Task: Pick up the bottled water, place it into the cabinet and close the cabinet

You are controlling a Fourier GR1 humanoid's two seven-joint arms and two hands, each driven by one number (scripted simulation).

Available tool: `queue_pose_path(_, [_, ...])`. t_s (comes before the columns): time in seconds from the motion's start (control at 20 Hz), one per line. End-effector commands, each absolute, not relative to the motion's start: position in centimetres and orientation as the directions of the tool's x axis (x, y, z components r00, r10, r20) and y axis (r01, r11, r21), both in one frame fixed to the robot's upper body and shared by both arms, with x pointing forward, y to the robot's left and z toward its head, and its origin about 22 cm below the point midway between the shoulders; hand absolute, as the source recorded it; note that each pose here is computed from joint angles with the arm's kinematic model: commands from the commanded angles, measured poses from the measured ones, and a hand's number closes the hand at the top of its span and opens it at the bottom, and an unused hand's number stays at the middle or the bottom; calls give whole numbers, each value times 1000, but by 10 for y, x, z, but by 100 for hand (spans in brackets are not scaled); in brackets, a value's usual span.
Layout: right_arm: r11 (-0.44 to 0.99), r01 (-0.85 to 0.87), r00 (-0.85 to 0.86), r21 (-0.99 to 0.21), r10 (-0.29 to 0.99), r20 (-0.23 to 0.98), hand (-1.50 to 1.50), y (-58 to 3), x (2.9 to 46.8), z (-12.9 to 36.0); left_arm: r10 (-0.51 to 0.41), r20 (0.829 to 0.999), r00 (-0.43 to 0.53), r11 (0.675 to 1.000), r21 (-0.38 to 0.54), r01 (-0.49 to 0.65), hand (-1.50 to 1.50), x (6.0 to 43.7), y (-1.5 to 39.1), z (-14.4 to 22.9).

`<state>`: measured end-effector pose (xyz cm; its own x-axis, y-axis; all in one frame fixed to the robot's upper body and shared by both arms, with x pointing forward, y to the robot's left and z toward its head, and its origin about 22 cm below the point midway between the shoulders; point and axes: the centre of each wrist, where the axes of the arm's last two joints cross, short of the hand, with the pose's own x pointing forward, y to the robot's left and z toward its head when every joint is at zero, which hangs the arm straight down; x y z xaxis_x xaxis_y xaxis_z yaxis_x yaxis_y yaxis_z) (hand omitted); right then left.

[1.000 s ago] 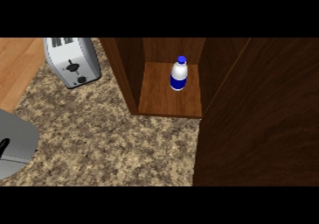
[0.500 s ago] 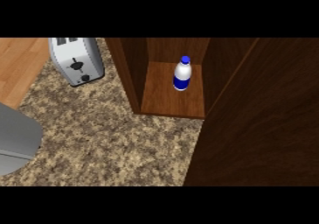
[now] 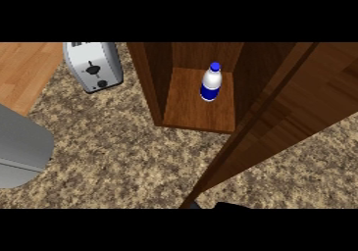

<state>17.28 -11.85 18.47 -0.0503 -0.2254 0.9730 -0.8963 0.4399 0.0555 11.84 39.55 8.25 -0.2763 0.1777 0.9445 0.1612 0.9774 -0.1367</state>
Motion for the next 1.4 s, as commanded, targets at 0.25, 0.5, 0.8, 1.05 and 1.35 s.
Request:
queue_pose_path(0.25, [202, -979, 4, 15, -58, 998, 150, -30, 186, 227, 206, 933, -296, 967, -148, 207, -150, 113, 422, 94])
queue_pose_path(0.5, [164, -986, 22, 30, -49, 999, 150, -2, 224, 256, 201, 937, -286, 973, -159, 165, -150, 87, 441, 88])
queue_pose_path(0.8, [217, -954, 202, 208, -52, 978, 150, -1, 268, 244, 178, 936, -305, 981, -146, 124, -150, 56, 450, 88])
queue_pose_path(1.05, [250, -929, 271, 273, -42, 962, 150, -9, 296, 219, 180, 928, -325, 983, -160, 86, -150, 55, 449, 91])
queue_pose_path(1.35, [337, -890, 289, 306, -101, 952, 150, -51, 340, 206, 184, 930, -318, 983, -167, 80, -150, 33, 457, 90])
